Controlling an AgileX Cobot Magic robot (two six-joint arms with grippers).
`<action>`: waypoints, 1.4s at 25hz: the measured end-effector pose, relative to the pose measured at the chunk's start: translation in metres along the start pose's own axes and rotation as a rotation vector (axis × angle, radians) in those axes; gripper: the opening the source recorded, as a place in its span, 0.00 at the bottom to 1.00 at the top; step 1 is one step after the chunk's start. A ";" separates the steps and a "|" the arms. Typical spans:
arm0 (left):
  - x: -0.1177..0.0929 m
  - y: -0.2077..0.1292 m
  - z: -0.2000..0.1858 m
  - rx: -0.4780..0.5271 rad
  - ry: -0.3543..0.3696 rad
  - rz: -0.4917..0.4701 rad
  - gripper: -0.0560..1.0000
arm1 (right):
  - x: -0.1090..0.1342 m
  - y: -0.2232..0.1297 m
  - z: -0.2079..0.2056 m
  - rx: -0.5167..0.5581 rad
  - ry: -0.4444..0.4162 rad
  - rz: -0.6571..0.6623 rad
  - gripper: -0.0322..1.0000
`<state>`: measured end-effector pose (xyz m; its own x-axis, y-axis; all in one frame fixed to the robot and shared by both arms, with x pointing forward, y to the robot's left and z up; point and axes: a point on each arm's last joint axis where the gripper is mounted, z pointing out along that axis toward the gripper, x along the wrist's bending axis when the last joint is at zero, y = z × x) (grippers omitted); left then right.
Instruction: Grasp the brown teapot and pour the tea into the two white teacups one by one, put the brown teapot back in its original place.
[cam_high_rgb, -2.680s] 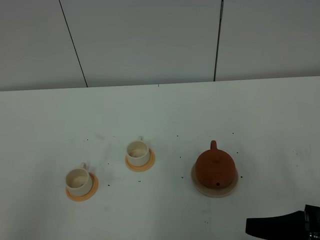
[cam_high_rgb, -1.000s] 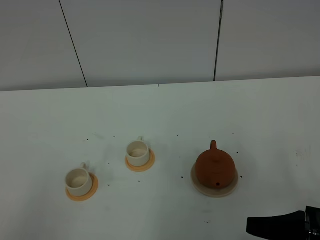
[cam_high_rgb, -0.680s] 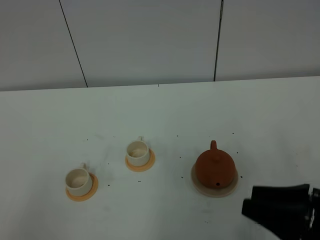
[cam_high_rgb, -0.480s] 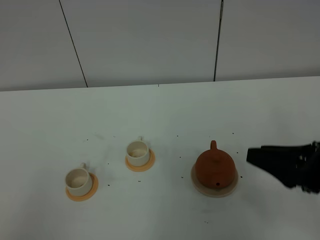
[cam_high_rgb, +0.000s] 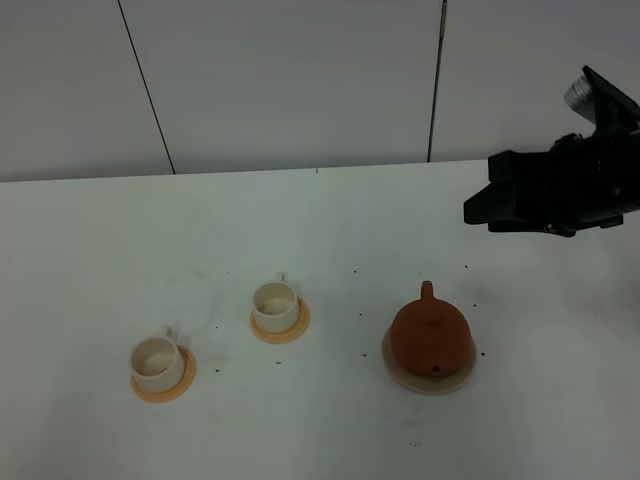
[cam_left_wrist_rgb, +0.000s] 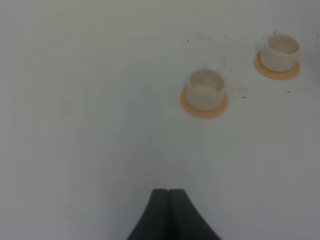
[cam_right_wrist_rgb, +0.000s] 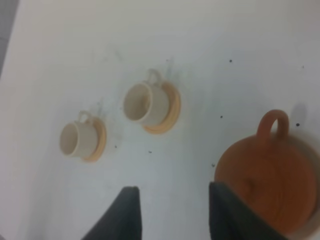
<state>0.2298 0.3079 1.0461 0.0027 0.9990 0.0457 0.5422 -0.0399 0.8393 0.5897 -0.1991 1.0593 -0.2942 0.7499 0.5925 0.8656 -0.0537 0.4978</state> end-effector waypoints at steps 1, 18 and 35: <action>0.000 0.000 0.000 0.000 0.000 0.000 0.07 | -0.002 0.005 0.004 0.019 -0.004 0.002 0.34; 0.000 0.000 0.000 -0.001 0.003 0.002 0.08 | 0.017 0.031 0.076 0.255 -0.257 -0.511 0.29; 0.000 0.000 0.000 -0.002 0.003 0.002 0.08 | 0.031 0.028 0.084 0.333 -0.027 -1.635 0.28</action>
<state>0.2299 0.3082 1.0462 0.0011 0.9988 0.0493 0.5406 -0.0421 0.8402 0.6391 -0.1219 1.0383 -0.9114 -0.1187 -0.3940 -0.2828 0.8762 0.3903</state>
